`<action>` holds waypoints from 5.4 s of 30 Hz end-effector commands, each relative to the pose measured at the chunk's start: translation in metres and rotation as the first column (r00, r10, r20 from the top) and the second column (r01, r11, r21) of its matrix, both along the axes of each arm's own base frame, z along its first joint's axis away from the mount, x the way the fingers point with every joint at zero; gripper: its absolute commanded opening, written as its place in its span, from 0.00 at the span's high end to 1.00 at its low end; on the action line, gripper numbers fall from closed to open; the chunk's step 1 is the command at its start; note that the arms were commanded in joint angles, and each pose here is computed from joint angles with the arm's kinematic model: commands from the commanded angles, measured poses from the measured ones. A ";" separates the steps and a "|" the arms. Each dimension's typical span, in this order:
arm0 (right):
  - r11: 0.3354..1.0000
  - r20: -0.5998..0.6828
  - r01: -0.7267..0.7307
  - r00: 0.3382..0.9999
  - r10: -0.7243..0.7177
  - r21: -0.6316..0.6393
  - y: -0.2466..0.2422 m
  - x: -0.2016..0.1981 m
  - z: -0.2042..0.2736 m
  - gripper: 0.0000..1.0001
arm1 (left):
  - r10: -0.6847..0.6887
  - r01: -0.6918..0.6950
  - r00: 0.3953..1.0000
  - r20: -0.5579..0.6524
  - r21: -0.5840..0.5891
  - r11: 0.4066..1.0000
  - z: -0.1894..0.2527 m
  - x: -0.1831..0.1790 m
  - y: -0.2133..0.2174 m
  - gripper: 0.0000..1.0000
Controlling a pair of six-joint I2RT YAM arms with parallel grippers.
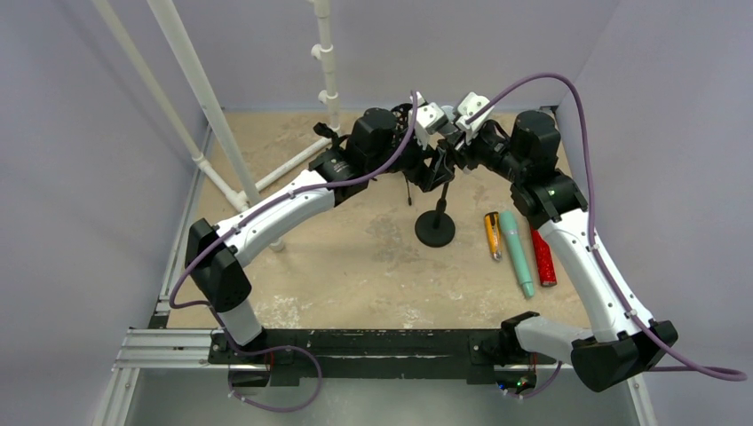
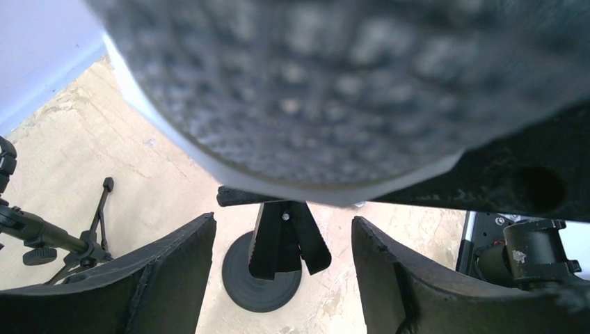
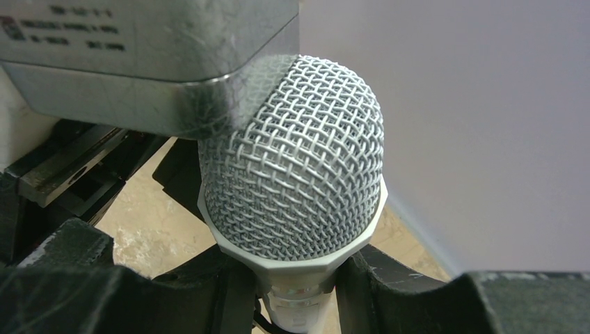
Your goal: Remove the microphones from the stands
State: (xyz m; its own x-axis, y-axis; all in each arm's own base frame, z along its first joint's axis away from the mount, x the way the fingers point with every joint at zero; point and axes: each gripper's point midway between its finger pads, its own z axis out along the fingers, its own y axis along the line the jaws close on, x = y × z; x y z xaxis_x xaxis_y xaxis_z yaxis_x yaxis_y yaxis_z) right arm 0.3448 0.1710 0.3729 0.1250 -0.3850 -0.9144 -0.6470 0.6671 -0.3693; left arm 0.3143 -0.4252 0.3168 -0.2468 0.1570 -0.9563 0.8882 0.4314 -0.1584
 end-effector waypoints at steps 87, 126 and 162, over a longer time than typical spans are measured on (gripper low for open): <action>0.991 -0.079 0.098 0.993 -0.091 0.087 -0.014 0.004 -0.019 1.00 | -0.031 0.032 0.999 0.009 -0.057 0.998 0.007 -0.016 -0.004 1.00; 0.949 -0.176 0.279 0.951 -0.253 0.144 -0.053 0.017 -0.028 1.00 | -0.023 0.007 0.978 0.205 0.078 0.997 0.010 -0.012 0.022 1.00; 0.921 -0.163 0.360 0.927 -0.336 0.150 -0.087 0.023 -0.014 1.00 | 0.002 -0.021 0.976 0.217 0.083 0.996 0.017 -0.008 0.025 1.00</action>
State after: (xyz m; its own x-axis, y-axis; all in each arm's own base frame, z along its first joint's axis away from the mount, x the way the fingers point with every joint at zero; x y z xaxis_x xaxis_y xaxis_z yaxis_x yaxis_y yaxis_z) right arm 0.3709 0.0954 0.3292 -0.1892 -0.2114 -0.9589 -0.4419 0.8904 -0.1091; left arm 0.3041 -0.4054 0.2932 -0.1119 0.2877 -0.9512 0.9011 0.4329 0.0249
